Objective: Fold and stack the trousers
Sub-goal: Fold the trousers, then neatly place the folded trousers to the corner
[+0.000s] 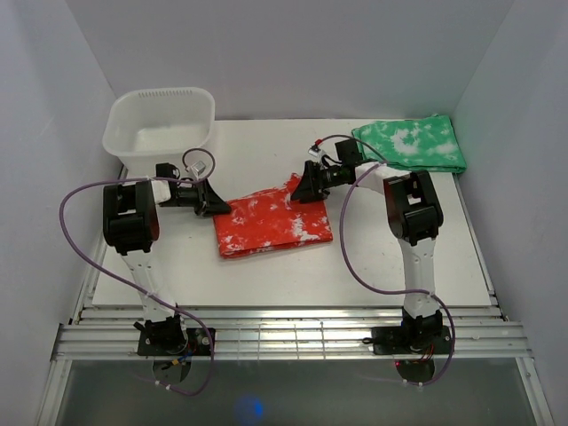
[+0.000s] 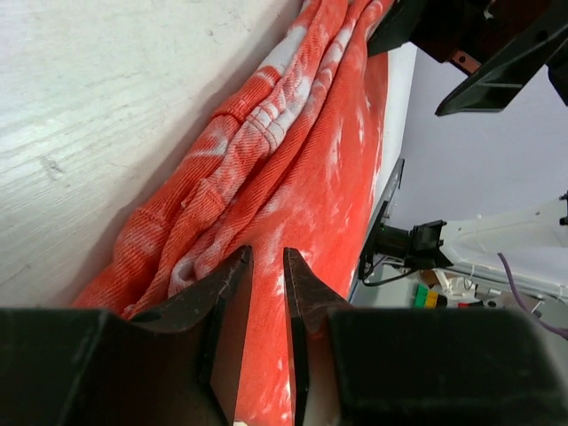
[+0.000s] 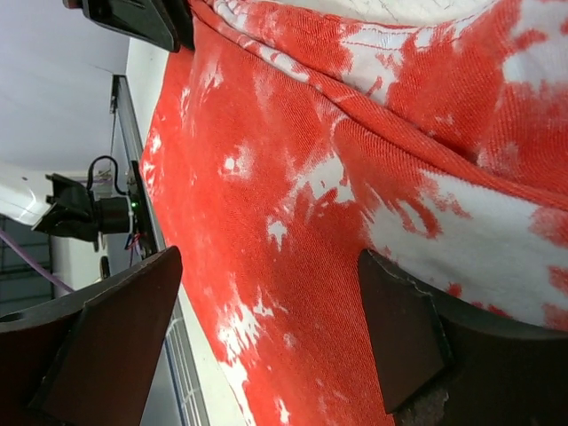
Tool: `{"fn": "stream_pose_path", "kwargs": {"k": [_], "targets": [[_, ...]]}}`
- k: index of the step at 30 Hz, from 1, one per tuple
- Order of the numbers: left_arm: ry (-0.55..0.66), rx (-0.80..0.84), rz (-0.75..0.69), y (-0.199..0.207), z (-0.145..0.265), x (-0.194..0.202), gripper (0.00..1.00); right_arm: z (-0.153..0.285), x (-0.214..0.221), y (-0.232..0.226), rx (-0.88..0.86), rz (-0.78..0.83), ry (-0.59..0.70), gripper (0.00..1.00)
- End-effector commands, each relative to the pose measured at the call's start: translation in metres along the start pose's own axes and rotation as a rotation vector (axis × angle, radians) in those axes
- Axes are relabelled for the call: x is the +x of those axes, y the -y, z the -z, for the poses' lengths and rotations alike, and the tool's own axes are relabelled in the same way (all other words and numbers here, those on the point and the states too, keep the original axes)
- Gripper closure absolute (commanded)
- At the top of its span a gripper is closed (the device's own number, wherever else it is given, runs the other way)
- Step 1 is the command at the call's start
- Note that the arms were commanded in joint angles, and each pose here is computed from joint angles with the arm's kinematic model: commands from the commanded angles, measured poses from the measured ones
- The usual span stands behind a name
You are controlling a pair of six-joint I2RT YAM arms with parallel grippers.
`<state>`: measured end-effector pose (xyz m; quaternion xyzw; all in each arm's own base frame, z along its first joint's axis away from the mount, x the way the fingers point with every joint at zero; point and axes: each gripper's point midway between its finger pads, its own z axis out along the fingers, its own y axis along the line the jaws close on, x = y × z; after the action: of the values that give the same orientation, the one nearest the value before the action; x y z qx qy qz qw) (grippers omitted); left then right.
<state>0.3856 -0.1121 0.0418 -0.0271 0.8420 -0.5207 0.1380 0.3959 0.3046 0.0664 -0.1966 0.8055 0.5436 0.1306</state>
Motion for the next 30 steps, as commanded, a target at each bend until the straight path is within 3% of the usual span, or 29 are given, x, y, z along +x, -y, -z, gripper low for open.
{"fn": "stream_pose_path", "kwargs": {"k": [1,4,6,7,8,9,10,11,16,19,21,24,25,27,30], "targets": [[0.131,-0.239,-0.052,-0.042,0.025,-0.033,0.66,0.012,-0.012,0.003,0.111,0.072,0.034,0.13],[0.184,-0.228,-0.21,-0.009,0.054,-0.057,0.61,0.041,-0.02,-0.032,0.175,0.171,0.053,0.09],[0.205,-0.213,-0.347,0.021,0.068,-0.065,0.48,0.068,-0.029,-0.054,0.257,0.238,0.097,0.02],[0.238,-0.212,-0.464,0.053,0.083,-0.069,0.44,0.076,-0.015,-0.052,0.288,0.217,0.083,0.03],[0.253,-0.21,-0.519,0.069,0.089,-0.069,0.35,0.095,-0.018,-0.063,0.331,0.243,0.127,0.1],[0.267,-0.219,-0.568,0.081,0.096,-0.068,0.26,0.103,-0.012,-0.062,0.349,0.235,0.134,0.1],[0.26,-0.231,-0.631,0.092,0.097,-0.062,0.09,0.107,0.008,-0.054,0.363,0.193,0.12,0.1],[0.293,-0.285,-0.707,0.11,0.108,-0.062,0.02,0.122,0.01,-0.054,0.386,0.172,0.156,0.1],[0.342,-0.376,-0.975,0.146,0.118,-0.038,0.02,0.133,0.042,-0.027,0.337,0.024,0.166,0.1],[0.438,-0.419,-1.049,0.162,0.132,-0.033,0.02,0.126,0.055,-0.012,0.229,-0.095,0.127,0.1],[0.469,-0.418,-1.086,0.174,0.138,-0.026,0.02,0.128,0.055,0.002,0.289,-0.085,0.133,0.1],[0.443,-0.386,-1.186,0.191,0.131,-0.021,0.02,0.121,0.054,0.003,0.268,-0.109,0.186,0.05],[0.41,-0.404,-1.171,0.185,0.127,-0.021,0.08,0.116,0.056,0.001,0.256,-0.147,0.189,0.03],[0.372,-0.413,-1.195,0.185,0.118,-0.019,0.1,0.097,0.07,0.003,0.248,-0.164,0.135,0.0],[0.344,-0.446,-1.255,0.181,0.107,-0.014,0.11,0.07,0.086,0.003,0.236,-0.168,0.065,0.07]]}}
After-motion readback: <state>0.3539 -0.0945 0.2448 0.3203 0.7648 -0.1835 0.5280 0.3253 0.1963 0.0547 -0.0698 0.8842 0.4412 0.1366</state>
